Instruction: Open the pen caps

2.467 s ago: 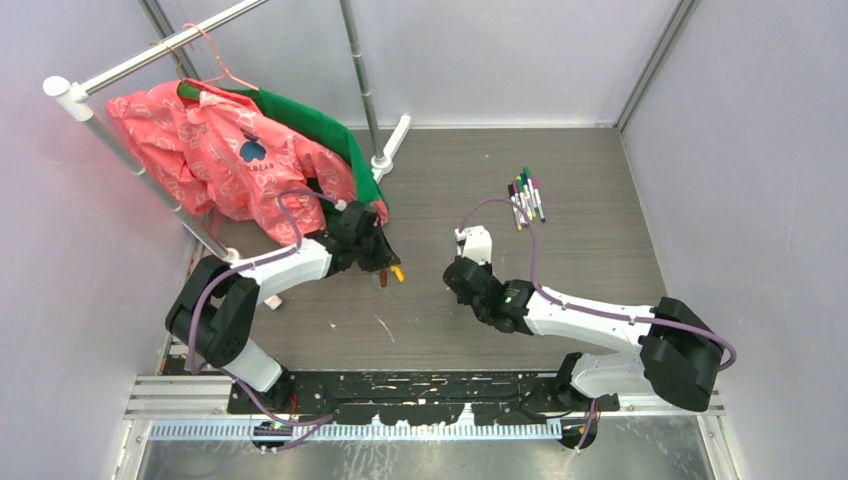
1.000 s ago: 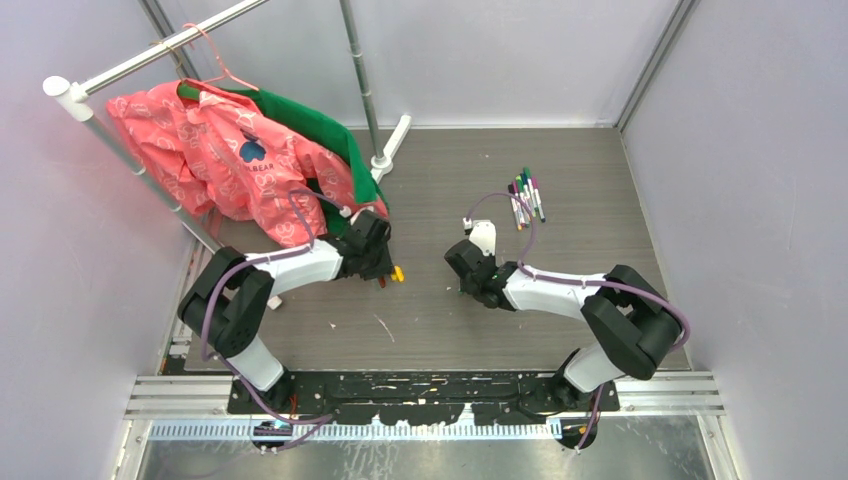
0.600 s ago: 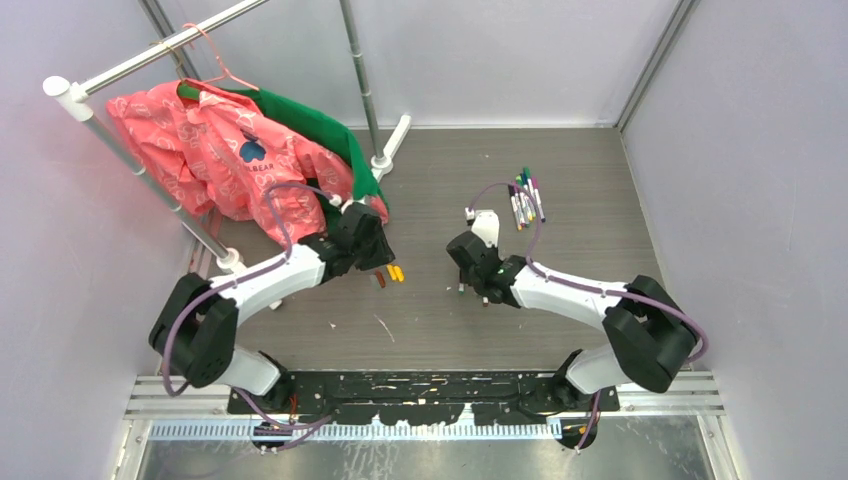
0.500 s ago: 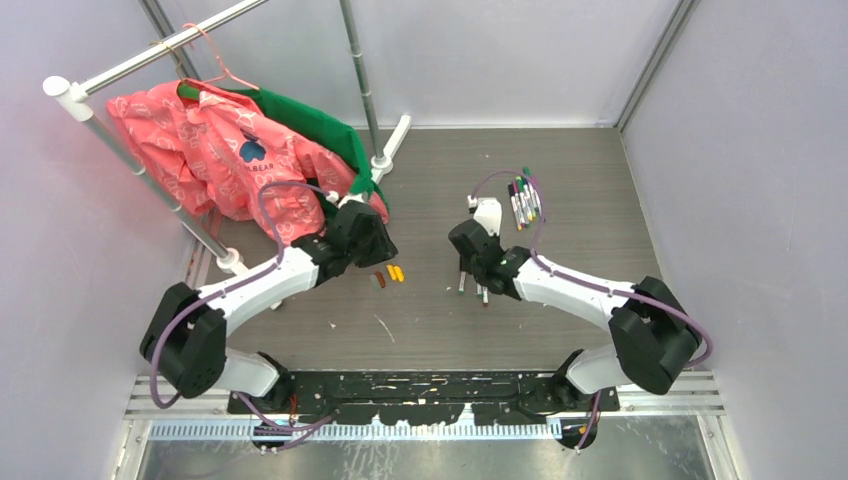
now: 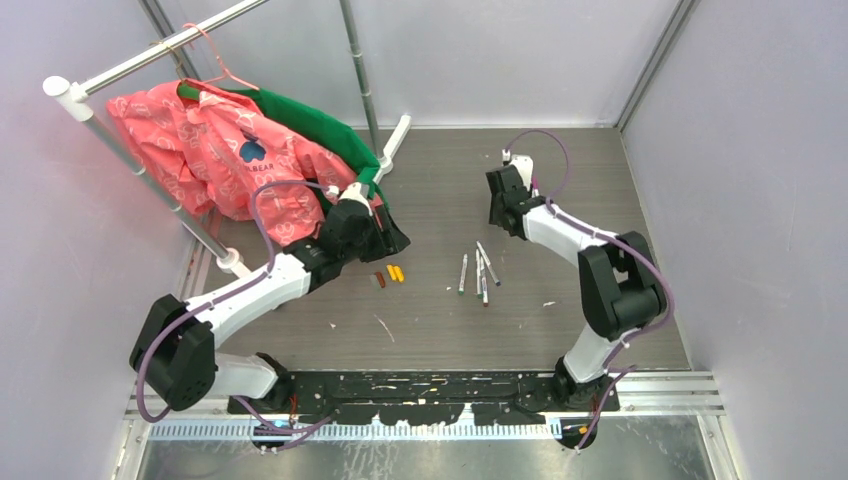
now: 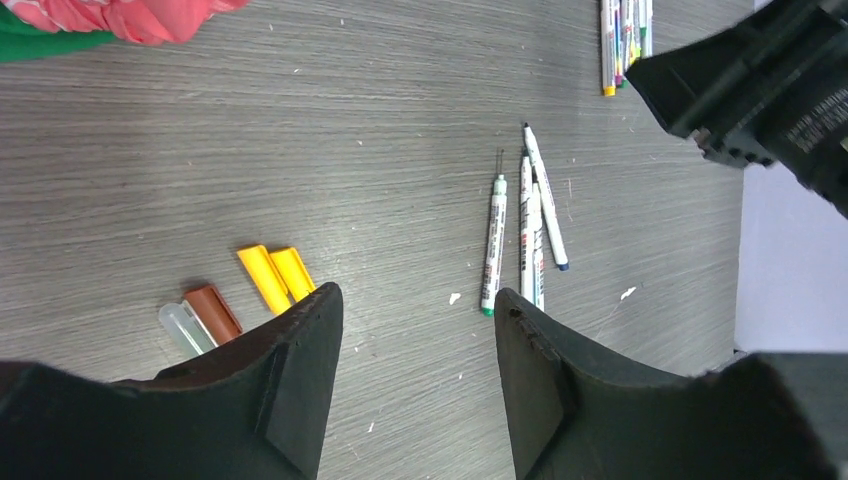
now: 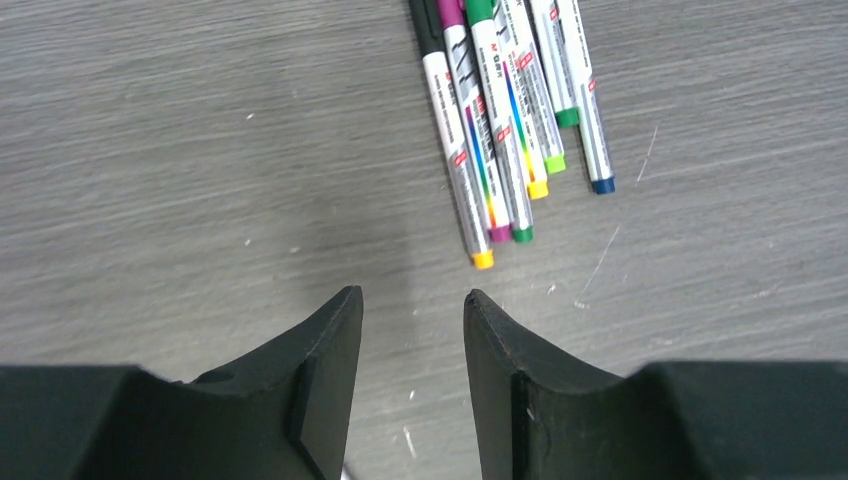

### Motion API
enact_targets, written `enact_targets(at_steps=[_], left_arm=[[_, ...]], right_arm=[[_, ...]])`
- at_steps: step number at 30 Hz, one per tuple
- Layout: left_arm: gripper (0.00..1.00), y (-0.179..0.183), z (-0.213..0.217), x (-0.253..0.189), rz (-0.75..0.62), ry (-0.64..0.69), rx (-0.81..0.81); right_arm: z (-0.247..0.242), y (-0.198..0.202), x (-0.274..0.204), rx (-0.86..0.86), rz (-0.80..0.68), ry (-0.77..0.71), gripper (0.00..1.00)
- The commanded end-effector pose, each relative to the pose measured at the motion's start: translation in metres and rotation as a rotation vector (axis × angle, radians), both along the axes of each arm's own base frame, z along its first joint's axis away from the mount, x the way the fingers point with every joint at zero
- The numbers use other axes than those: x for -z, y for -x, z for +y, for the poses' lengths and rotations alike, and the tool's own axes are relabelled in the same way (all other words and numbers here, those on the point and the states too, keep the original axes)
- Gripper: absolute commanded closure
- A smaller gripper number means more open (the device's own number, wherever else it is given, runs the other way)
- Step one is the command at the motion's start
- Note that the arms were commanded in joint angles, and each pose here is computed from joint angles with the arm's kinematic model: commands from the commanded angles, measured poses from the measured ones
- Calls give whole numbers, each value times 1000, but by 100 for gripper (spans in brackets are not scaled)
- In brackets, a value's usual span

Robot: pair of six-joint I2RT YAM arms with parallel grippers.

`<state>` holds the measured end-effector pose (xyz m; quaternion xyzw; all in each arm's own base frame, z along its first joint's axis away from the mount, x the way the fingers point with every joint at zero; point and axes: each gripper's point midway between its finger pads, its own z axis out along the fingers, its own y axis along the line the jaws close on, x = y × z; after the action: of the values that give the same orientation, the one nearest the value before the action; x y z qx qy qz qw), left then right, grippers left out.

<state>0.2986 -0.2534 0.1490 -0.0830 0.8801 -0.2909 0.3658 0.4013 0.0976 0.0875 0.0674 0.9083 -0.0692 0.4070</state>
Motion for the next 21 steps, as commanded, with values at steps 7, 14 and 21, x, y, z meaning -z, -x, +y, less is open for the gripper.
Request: enact_targets(at_steps=[7,14,21], left_arm=[[42,-11,-17,-25,-98,73,40],[42,-15,-23,-15,-76,65,48],[42,-17,-22,-13,-74,59,43]], right_arm=[[-17,-59,5,-1,-3,-43,52],[-20,-73,21,3,34,-71,52],[-24,-81,30,15,79,-105,53]])
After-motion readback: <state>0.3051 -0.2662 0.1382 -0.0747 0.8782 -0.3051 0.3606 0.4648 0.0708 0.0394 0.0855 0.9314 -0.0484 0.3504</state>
